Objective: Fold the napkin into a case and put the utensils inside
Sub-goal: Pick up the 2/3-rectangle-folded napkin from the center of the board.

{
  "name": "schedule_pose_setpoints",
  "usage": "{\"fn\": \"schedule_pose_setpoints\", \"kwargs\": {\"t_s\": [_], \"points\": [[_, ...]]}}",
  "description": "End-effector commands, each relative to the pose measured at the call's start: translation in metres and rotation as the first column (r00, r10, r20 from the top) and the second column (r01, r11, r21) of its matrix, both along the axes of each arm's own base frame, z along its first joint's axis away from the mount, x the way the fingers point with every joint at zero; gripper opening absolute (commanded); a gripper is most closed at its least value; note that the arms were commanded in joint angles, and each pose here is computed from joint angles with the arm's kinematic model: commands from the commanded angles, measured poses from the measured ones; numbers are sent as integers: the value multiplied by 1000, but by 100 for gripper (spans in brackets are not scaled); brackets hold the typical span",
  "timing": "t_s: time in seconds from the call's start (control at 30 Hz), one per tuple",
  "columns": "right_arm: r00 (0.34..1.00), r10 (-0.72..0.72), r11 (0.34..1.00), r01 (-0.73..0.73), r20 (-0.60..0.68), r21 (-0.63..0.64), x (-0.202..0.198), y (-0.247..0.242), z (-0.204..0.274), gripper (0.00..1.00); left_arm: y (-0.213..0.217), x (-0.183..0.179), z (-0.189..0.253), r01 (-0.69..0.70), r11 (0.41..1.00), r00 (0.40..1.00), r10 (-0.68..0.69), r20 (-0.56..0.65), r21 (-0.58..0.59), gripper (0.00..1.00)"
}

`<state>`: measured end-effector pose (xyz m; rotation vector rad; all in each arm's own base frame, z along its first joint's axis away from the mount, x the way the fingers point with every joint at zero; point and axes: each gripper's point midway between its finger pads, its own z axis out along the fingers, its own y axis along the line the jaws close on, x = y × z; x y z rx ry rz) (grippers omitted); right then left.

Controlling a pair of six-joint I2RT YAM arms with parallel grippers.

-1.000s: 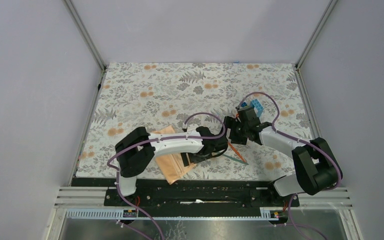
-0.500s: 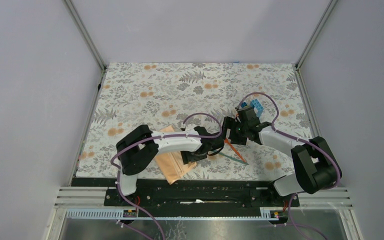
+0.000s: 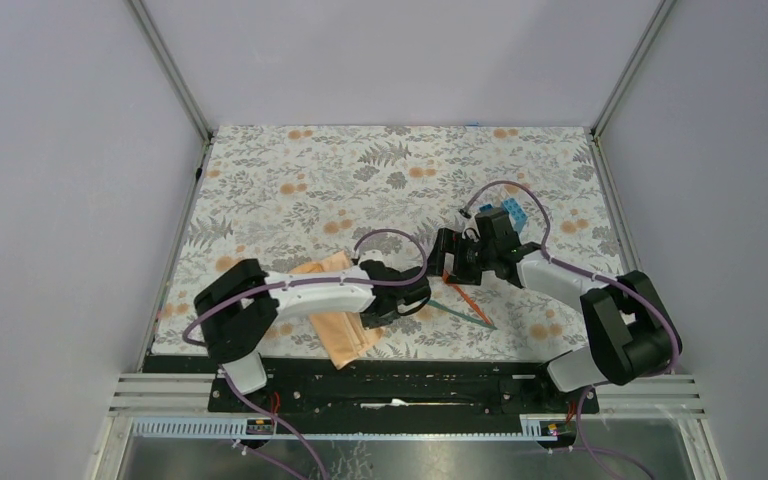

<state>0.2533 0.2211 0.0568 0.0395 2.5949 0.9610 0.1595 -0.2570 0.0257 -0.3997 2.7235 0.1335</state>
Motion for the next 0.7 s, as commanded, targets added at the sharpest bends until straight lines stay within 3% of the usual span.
{"fn": "schedule_pose_setpoints", "kwargs": {"t_s": [0.0,0.23,0.4,0.67], "points": [[991,126,972,-133,51,196,7,35,33,100,-4,5,22,46,993,997,-39,67,-105,0],[985,170,943,-171,27,286,6,77,48,100,1,6,38,92,981,989,-69,133,-173,0],[982,184,914,-154,-45,375,-2,123,35,100,9,6,51,128,972,980,-93,178,-196,0],[978,202,878,-154,-60,454,-8,173,15,100,26,-3,56,141,964,976,-97,197,-223,0]]}}
